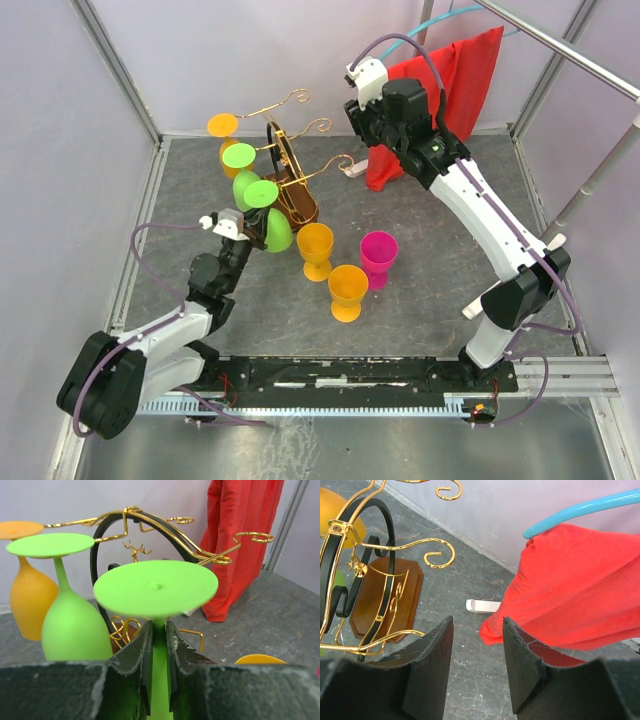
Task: Place the wine glass upside down on the wine glass rack
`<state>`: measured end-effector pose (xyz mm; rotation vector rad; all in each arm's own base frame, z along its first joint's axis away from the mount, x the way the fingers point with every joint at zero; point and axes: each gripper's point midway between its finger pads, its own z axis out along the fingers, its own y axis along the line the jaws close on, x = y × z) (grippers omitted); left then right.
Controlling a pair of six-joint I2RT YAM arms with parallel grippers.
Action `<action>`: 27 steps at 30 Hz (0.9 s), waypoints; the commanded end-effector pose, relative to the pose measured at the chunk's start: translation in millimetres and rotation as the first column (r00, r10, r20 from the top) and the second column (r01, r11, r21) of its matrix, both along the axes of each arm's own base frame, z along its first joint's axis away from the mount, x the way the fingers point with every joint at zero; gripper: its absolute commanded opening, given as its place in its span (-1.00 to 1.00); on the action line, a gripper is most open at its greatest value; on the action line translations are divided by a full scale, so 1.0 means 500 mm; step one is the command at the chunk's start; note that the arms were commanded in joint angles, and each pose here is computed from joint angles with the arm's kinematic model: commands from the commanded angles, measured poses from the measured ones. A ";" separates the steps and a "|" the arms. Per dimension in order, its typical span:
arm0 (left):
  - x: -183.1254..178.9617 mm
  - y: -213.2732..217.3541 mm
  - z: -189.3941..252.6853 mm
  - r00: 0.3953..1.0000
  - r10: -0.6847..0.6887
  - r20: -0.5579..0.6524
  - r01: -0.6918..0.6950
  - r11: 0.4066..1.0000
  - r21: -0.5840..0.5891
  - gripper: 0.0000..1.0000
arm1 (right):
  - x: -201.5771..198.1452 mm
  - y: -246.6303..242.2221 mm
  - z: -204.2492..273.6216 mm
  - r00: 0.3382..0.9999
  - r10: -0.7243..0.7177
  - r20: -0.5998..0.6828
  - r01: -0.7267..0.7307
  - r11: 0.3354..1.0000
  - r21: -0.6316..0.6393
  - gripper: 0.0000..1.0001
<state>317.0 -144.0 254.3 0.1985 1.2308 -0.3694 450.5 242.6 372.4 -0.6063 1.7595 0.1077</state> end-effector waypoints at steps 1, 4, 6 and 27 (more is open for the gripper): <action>0.009 -0.026 0.048 0.995 -0.054 0.084 0.053 0.999 0.012 -0.94 | -0.011 -0.016 0.061 0.997 -0.019 0.071 0.015 0.999 0.050 0.04; 0.017 -0.030 0.043 0.996 -0.053 0.075 0.053 0.999 0.007 -0.65 | -0.012 -0.017 0.063 0.997 -0.022 0.072 0.018 0.999 0.050 0.05; 0.018 -0.025 0.037 0.997 -0.039 0.065 0.039 0.999 0.003 -0.32 | -0.012 -0.019 0.062 0.997 -0.024 0.072 0.021 0.999 0.047 0.06; -0.086 0.074 -0.010 0.963 0.085 -0.257 -0.059 0.992 0.110 0.75 | -0.096 -0.082 -0.021 0.972 -0.078 -0.222 0.092 0.994 0.053 0.27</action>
